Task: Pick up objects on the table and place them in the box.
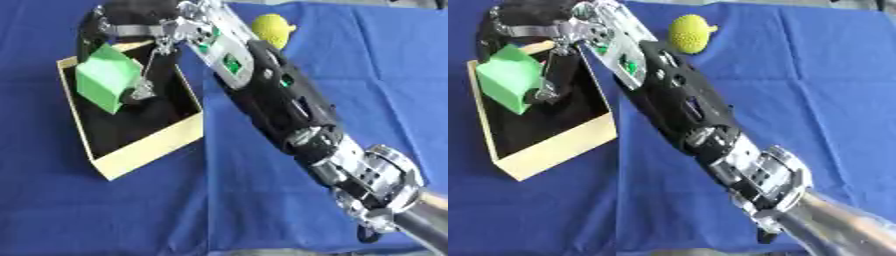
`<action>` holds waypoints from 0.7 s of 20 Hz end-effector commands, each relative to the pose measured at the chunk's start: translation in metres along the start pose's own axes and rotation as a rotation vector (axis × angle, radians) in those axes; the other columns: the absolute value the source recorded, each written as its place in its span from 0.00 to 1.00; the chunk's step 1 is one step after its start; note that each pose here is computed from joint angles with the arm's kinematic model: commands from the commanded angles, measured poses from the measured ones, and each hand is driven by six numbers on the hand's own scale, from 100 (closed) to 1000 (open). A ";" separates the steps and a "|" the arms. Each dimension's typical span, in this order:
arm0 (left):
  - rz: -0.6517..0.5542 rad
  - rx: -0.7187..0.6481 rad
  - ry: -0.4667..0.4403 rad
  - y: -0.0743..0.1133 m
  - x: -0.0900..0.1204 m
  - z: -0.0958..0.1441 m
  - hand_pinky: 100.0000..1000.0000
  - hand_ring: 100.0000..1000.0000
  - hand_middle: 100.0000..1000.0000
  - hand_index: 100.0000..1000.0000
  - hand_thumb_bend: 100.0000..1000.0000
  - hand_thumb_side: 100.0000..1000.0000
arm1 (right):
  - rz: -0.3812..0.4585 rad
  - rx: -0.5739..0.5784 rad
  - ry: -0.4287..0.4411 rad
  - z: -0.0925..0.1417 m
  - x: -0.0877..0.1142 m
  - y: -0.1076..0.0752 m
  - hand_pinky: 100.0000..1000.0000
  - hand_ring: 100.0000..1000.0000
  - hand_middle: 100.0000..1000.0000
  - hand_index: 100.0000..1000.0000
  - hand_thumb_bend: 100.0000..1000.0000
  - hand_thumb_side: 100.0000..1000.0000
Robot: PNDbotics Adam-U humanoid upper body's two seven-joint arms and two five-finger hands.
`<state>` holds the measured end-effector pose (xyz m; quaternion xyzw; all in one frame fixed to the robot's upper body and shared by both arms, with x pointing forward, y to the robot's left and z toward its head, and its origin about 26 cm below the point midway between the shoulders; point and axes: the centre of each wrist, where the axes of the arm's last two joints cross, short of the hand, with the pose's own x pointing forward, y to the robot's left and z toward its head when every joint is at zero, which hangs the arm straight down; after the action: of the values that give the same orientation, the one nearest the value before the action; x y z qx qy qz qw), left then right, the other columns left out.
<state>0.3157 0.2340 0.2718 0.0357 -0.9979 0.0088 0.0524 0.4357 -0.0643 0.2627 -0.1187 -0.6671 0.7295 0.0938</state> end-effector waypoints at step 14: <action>-0.001 -0.021 -0.014 0.001 0.004 -0.005 0.69 0.80 0.74 0.80 0.15 0.51 | 0.247 0.321 -0.148 0.008 -0.010 0.000 0.92 0.95 0.82 0.99 0.41 0.01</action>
<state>0.3156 0.2343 0.2708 0.0367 -0.9976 0.0052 0.0581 0.4420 -0.0709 0.2514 -0.1387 -0.6516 0.7385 0.1041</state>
